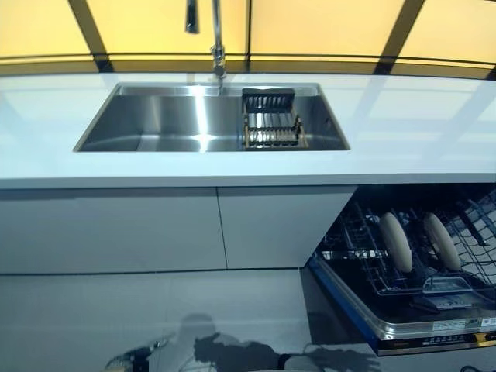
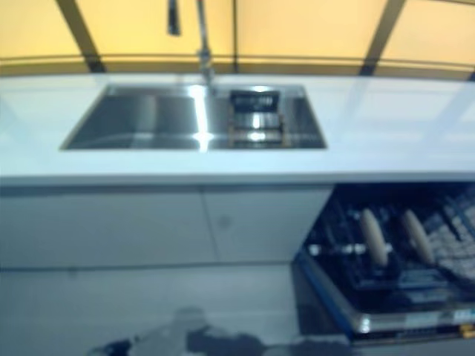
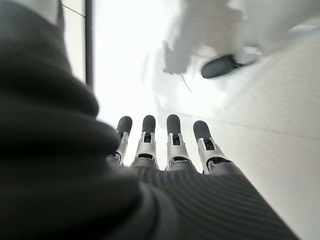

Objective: Take plates into dishwasher

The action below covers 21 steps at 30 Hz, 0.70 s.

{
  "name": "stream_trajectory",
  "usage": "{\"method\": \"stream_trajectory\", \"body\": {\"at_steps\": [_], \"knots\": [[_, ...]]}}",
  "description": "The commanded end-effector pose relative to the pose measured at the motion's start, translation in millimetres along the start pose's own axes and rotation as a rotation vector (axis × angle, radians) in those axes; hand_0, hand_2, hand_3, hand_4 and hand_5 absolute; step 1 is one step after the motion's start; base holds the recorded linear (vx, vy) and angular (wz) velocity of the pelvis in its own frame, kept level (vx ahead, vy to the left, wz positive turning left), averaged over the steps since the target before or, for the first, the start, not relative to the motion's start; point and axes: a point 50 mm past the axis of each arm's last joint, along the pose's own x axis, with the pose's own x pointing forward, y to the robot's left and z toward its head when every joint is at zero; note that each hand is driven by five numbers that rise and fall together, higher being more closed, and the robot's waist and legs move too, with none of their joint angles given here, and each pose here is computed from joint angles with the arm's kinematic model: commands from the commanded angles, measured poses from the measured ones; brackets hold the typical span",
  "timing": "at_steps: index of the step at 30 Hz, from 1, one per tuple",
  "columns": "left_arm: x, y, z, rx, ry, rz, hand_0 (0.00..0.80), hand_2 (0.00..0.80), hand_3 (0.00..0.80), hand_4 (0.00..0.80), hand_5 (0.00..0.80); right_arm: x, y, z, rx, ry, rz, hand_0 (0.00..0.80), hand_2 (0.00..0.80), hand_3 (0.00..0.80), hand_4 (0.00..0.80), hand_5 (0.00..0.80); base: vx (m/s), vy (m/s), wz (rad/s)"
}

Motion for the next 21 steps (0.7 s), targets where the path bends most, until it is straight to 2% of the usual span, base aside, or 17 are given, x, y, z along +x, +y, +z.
{"method": "stream_trajectory", "body": {"at_steps": [1,6,11,15,17,21], "knots": [[1,-8,-10,0.039,0.032,-0.020,0.000,0.000,0.000,0.000,0.000,-1,-15,23,0.079,-0.032,-0.078,0.000,0.000,0.000,0.000,0.000,-0.215,0.065,0.06],[-1,-1,-23,0.069,0.044,-0.002,0.000,0.000,0.000,0.000,0.000,-2,-18,32,0.083,-0.036,-0.065,0.000,0.000,0.000,0.000,0.000,-0.197,0.097,0.02],[-1,8,-13,0.080,0.018,0.033,0.000,0.000,0.000,0.000,0.000,-2,-14,30,0.038,-0.041,-0.038,0.000,0.000,0.000,0.000,0.000,-0.178,0.126,-0.17],[-3,15,-25,0.094,0.050,0.045,0.000,0.000,0.000,0.000,0.000,0,-9,18,0.005,-0.022,-0.004,0.000,0.000,0.000,0.000,0.000,-0.150,0.028,-0.38],[-6,24,-36,0.080,0.085,0.069,0.000,0.000,0.000,0.000,0.000,-1,0,13,-0.006,-0.011,0.025,0.000,0.000,0.000,0.000,0.000,-0.235,-0.040,-0.81],[-9,35,-43,0.023,0.127,0.091,0.000,0.000,0.000,0.000,0.000,-2,20,-8,0.027,0.058,0.076,0.000,0.000,0.000,0.000,0.000,-0.247,-0.187,-0.42]]}}
